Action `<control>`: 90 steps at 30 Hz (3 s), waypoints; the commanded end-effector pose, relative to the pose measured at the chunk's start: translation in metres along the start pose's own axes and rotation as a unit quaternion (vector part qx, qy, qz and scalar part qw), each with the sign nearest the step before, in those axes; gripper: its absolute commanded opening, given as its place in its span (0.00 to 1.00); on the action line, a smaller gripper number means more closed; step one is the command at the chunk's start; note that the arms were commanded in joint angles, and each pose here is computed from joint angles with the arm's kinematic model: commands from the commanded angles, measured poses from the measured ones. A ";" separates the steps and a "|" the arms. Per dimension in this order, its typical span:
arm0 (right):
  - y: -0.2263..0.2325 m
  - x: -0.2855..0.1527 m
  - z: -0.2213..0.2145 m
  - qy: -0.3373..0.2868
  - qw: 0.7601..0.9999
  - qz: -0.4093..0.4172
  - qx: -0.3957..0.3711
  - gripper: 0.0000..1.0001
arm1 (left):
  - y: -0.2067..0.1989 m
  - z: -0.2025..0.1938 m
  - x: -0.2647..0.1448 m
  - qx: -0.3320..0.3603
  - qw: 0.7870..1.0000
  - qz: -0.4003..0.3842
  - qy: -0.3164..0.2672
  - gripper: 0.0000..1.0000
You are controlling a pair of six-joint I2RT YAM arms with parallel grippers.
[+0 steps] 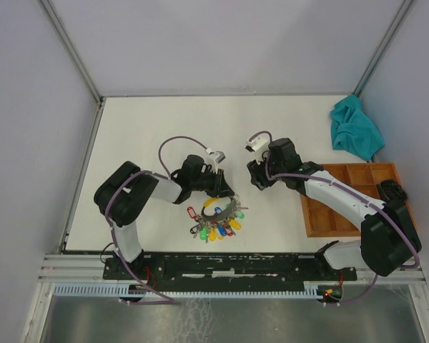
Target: Put the keys on the keyring
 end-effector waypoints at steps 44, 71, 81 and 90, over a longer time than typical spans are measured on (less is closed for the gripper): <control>0.025 -0.042 0.053 -0.215 0.971 0.079 -0.067 0.62 | -0.070 0.059 -0.057 0.359 0.927 -0.036 -0.106 0.03; 0.055 -0.035 0.069 -0.307 0.904 0.176 -0.240 0.53 | -0.097 0.039 -0.093 0.469 0.852 -0.174 -0.155 0.03; 0.068 -0.025 0.069 -0.296 0.895 0.201 -0.266 0.47 | -0.096 0.038 -0.090 0.448 0.863 -0.181 -0.145 0.03; 0.071 -0.021 0.067 -0.280 0.896 0.217 -0.267 0.23 | -0.097 0.038 -0.089 0.443 0.865 -0.188 -0.142 0.03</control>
Point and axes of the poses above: each gripper's point midway between its finger pads, its own x axis out along the fingers, its own y axis along the line the jaws close on, z = x × y, the point moved 6 cm from there along -x, back along the fingers, and after that the axes turned 10 degrees about -x, right-handed, at the moved point
